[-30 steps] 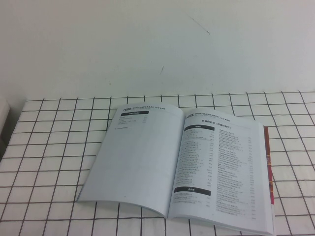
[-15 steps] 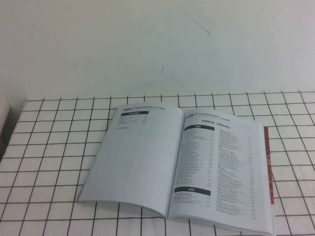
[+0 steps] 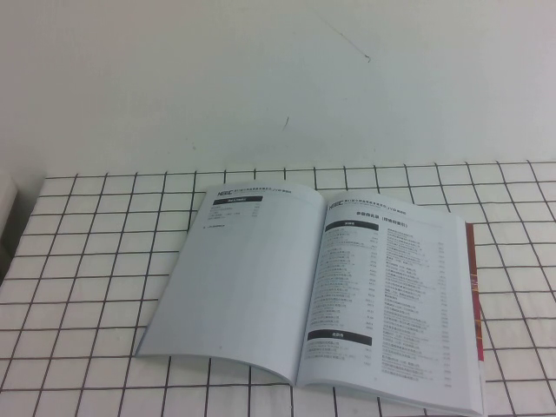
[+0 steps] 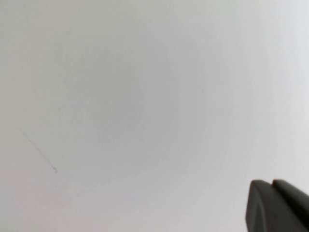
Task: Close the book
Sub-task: 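Close the open booklet and leave it lying on the table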
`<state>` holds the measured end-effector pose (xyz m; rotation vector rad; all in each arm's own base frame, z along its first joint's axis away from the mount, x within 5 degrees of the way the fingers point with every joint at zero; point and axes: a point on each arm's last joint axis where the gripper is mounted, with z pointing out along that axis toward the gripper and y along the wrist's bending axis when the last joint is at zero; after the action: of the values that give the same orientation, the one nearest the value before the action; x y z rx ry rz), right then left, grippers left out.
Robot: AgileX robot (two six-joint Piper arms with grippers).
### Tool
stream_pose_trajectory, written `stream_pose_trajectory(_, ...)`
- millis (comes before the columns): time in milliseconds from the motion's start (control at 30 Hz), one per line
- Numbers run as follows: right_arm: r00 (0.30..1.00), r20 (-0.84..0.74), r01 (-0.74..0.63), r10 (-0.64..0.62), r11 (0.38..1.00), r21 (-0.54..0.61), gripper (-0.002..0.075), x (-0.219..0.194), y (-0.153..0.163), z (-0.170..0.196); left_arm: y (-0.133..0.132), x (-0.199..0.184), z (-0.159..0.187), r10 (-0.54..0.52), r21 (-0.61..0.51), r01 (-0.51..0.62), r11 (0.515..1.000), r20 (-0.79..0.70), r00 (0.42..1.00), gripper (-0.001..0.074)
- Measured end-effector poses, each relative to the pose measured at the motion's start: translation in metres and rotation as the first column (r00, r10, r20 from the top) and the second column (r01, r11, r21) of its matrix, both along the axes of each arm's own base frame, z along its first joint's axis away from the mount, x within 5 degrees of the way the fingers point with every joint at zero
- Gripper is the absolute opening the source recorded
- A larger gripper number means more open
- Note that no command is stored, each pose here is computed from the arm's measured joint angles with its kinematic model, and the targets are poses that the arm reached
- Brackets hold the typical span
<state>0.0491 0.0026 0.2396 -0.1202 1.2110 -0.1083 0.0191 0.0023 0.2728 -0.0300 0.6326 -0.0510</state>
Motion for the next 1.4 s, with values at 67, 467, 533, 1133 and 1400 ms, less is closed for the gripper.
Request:
stream_pose_trajectory(67, 0.997, -0.073, 0.01, -0.01, 1.0, 0.0, -0.0003, -0.001, -0.001, 0.007, 0.0, 0.008, -0.004, -0.008, -0.01, 0.007, 1.0, -0.115, 0.993, -0.0003)
stream_pose_trajectory(467, 0.905, -0.425, 0.029, -0.01, 0.999, 0.037, -0.0003, 0.011, -0.002, 0.075, -0.005, 0.038, 0.041, -0.028, 0.013, 0.053, 0.999, -0.714, 0.699, -0.0003)
stream_pose_trajectory(533, 0.853, -0.521, 0.02, 0.012, 0.998, 0.056, -0.0003, 0.027, 0.0, 0.084, -0.006, 0.05, 0.05, -0.042, -0.004, 0.062, 0.998, -0.778, 0.627, -0.0003)
stream_pose_trajectory(1133, 0.322, -0.885, -0.457, 0.337, 0.874, 0.166, -0.0003, 0.223, 0.061, 0.007, -0.043, 0.203, 0.019, -0.179, -0.165, 0.162, 0.973, -0.981, 0.077, -0.0003)
stream_pose_trajectory(1400, 0.194, -0.93, -0.585, 0.313, 0.798, 0.147, -0.0003, 0.27, 0.124, -0.046, -0.075, 0.277, -0.02, -0.097, -0.123, 0.242, 0.962, -0.988, -0.117, -0.0003)
